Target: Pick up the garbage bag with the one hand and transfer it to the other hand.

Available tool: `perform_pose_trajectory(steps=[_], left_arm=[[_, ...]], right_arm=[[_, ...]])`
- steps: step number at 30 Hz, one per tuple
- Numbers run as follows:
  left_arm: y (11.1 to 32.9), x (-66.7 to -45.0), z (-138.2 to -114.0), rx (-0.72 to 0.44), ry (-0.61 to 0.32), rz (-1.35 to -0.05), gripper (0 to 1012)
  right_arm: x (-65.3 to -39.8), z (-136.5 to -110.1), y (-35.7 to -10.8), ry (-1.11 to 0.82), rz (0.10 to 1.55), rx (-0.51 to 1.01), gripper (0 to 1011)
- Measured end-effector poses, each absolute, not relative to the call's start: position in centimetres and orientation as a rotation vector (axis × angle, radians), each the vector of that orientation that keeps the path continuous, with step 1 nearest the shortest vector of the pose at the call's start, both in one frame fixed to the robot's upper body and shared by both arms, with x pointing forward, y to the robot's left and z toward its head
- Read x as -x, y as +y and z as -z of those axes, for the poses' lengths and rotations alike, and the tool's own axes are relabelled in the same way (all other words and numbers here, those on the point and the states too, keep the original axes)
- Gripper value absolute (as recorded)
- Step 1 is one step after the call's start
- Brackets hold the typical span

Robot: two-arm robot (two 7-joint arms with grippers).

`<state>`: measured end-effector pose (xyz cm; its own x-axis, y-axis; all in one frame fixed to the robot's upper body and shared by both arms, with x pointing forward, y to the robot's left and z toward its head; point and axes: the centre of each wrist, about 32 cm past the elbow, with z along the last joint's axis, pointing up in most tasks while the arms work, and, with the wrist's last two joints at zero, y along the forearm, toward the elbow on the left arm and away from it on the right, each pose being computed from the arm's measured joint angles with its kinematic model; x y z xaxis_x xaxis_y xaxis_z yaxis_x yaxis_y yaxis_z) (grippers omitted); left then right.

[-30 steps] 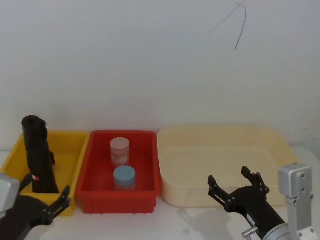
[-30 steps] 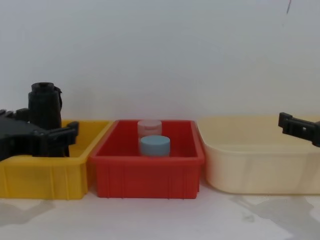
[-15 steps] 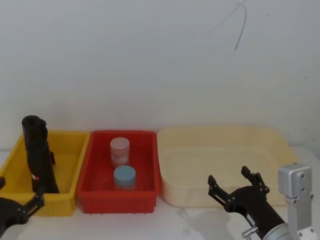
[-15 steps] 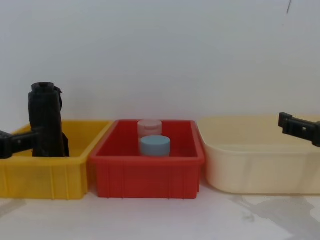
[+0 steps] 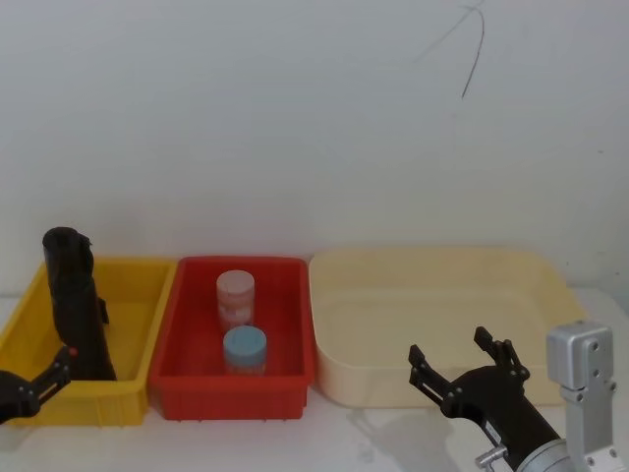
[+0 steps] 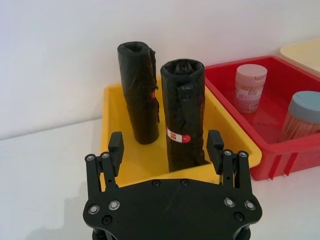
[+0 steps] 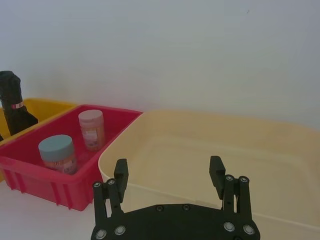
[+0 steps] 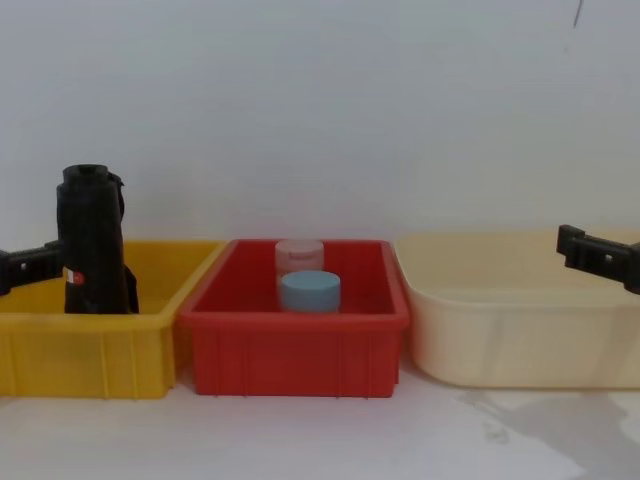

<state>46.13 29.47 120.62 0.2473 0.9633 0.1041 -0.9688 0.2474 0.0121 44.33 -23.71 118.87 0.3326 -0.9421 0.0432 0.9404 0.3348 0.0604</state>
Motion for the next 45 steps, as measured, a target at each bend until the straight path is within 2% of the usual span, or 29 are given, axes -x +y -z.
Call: perform_pose_trajectory(steps=[14, 41, 45], left_arm=[[29.9, -48.9, -121.5, -0.089, -0.1, -1.261, 1001], [29.5, -54.7, -121.2, -0.156, -0.111, -1.108, 1001], [29.4, -55.1, -121.2, -0.161, -0.113, -1.091, 933]], right_arm=[[-44.3, -118.9, -23.7, -0.075, 1.23, -0.026, 1001], [-44.3, -118.9, -23.7, -0.075, 1.229, -0.026, 1001], [-44.3, -118.9, -23.7, -0.075, 1.23, -0.026, 1001]])
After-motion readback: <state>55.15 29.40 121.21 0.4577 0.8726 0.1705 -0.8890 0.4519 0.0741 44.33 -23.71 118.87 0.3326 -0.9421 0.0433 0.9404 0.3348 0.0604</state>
